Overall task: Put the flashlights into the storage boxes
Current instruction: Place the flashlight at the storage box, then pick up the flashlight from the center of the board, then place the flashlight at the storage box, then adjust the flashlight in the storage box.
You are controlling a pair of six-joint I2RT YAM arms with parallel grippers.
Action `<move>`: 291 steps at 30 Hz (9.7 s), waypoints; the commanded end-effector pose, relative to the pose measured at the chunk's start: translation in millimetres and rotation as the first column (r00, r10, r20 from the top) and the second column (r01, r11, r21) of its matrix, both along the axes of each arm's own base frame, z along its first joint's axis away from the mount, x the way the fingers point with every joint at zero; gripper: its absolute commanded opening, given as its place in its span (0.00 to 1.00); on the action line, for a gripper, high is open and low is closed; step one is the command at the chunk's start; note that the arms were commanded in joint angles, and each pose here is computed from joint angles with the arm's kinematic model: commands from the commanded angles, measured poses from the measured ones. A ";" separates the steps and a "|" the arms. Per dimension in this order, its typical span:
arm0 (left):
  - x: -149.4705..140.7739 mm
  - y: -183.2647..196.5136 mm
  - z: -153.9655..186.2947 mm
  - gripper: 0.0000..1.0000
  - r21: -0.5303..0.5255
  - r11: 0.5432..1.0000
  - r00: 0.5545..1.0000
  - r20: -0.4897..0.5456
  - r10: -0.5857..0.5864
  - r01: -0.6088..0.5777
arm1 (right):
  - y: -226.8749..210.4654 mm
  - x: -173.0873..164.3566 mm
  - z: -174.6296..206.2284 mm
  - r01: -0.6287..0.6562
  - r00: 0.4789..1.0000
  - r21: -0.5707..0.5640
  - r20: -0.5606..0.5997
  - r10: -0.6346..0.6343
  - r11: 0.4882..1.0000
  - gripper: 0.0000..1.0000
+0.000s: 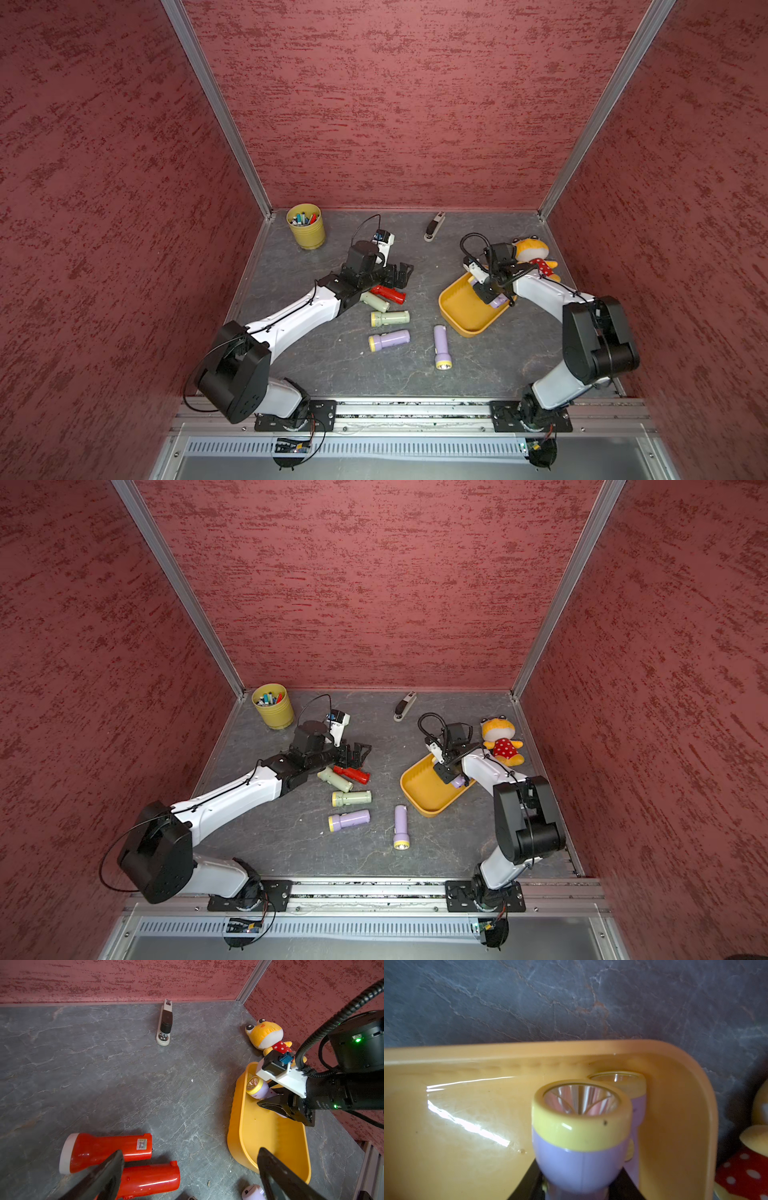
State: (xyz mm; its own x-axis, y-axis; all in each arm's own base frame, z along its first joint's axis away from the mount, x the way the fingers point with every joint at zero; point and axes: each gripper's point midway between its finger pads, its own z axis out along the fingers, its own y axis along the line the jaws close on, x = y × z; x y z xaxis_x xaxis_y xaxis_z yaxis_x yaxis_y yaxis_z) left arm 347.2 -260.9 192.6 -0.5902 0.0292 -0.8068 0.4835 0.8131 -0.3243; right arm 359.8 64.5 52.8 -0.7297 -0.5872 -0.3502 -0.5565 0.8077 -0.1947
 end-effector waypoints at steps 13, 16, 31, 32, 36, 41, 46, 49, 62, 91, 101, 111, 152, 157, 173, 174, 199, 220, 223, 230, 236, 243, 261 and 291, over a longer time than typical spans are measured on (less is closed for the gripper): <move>-12.7 16.8 7.6 1.00 0.027 0.998 0.998 0.026 0.057 -0.058 | -12.6 29.2 8.2 0.065 0.994 -0.056 0.094 -0.059 0.996 0.52; -13.5 19.6 8.0 0.99 0.032 0.997 0.997 0.029 0.067 -0.068 | -13.4 29.1 8.5 0.065 0.994 -0.065 0.089 -0.060 0.996 0.49; -25.3 8.4 2.3 0.99 0.022 1.000 1.000 0.031 0.000 -0.001 | 8.2 21.4 76.5 0.077 0.975 0.116 0.200 -0.099 0.990 0.53; -26.4 7.9 2.3 0.99 0.022 1.000 0.999 0.033 -0.008 0.007 | 13.0 18.2 81.3 0.074 0.975 0.151 0.197 -0.103 0.986 0.53; -28.6 7.9 1.9 0.99 0.026 1.000 0.999 0.030 -0.017 0.017 | 30.4 1.9 105.0 0.059 0.973 0.277 0.198 -0.117 0.959 0.54; -40.8 14.3 -12.7 0.99 0.039 0.999 0.999 -0.030 -0.022 0.023 | 57.1 -18.2 118.3 -0.030 0.974 0.316 0.222 -0.043 0.948 0.56; -52.2 29.5 -17.5 0.99 0.007 0.999 0.996 -0.079 0.031 -0.031 | 99.0 -34.1 123.2 -0.171 0.966 0.305 0.240 0.098 0.937 0.56; -62.3 39.1 -20.6 0.99 -0.012 0.998 0.992 -0.111 0.061 -0.062 | 128.2 -43.9 122.1 -0.268 0.949 0.286 0.243 0.201 0.920 0.56; -99.2 87.5 -51.8 0.99 0.009 0.966 0.922 -0.298 0.249 -0.258 | 234.5 -106.6 78.9 -0.614 0.788 0.155 0.184 0.588 0.774 0.56; -124.0 159.5 -84.6 1.00 -0.038 0.838 0.762 -0.440 0.475 -0.544 | 322.4 -173.6 8.1 -0.872 0.477 0.165 0.063 0.877 0.462 0.57; -115.6 161.0 -73.9 0.99 -0.043 0.846 0.791 -0.384 0.477 -0.531 | 327.3 -172.5 -9.0 -0.874 0.473 0.145 0.031 0.880 0.464 0.56; -101.8 156.2 -68.8 0.99 -0.028 0.867 0.817 -0.350 0.457 -0.497 | 324.2 -170.7 -20.2 -0.862 0.496 0.124 0.014 0.868 0.491 0.54; -62.0 119.6 -32.8 0.99 -0.066 0.927 0.904 -0.260 0.340 -0.368 | 305.1 -149.1 58.3 -0.809 0.587 0.157 0.260 0.767 0.566 0.22; -53.3 101.1 -23.4 0.99 -0.060 0.947 0.927 -0.231 0.295 -0.316 | 287.4 -136.4 72.9 -0.768 0.639 0.197 0.283 0.715 0.609 0.22; -19.5 4.4 -9.8 1.00 -0.031 0.998 0.990 -0.132 0.056 -0.061 | 171.3 -73.1 100.9 -0.443 0.889 0.324 0.276 0.364 0.836 0.21; -18.2 -0.6 -9.6 0.99 -0.039 0.998 0.990 -0.131 0.047 -0.052 | 160.9 -68.1 100.9 -0.406 0.906 0.331 0.271 0.326 0.852 0.21; -17.0 -71.5 -23.7 0.99 -0.068 0.993 0.982 -0.156 -0.110 0.100 | 21.8 -15.1 54.3 0.011 0.992 0.227 0.117 -0.039 0.974 0.22; -16.7 -70.4 -24.0 0.99 -0.065 0.994 0.982 -0.157 -0.102 0.092 | 14.3 16.7 8.1 0.077 0.993 0.166 0.080 -0.092 0.983 0.28; -16.3 -69.4 -25.1 1.00 -0.061 0.994 0.983 -0.157 -0.098 0.090 | 7.6 18.1 5.1 0.106 0.989 0.139 0.085 -0.119 0.985 0.38; -15.7 -69.8 -30.2 0.99 -0.055 0.995 0.981 -0.169 -0.095 0.087 | 4.8 19.5 8.8 0.119 0.986 0.133 0.102 -0.133 0.984 0.48; -14.1 -69.2 -27.4 0.99 -0.056 0.995 0.983 -0.161 -0.091 0.083 | 4.0 21.2 19.1 0.120 0.982 0.135 0.126 -0.137 0.984 0.50; -12.8 -68.6 -27.8 0.99 -0.051 0.996 0.984 -0.160 -0.083 0.076 | 3.9 19.5 41.5 0.116 0.975 0.149 0.172 -0.142 0.982 0.54; -12.5 -66.9 -29.9 0.99 -0.053 0.997 0.983 -0.168 -0.069 0.061 | 48.3 -15.5 37.4 0.107 0.994 0.381 -0.019 -0.108 0.918 0.38; -13.2 -63.7 -29.7 0.99 -0.024 0.997 0.985 -0.155 -0.078 0.075 | 29.2 3.0 61.0 0.156 0.972 0.329 0.119 -0.204 0.932 0.53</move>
State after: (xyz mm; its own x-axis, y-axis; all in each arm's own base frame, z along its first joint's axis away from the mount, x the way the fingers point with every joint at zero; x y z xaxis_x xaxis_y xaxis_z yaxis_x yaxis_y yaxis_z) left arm 331.5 -323.7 159.4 -0.7269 0.0452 -0.6853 0.4647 0.7671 -0.4423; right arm 353.7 83.1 74.9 -0.8159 -0.3092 -0.4886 -0.3532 0.9355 -0.0023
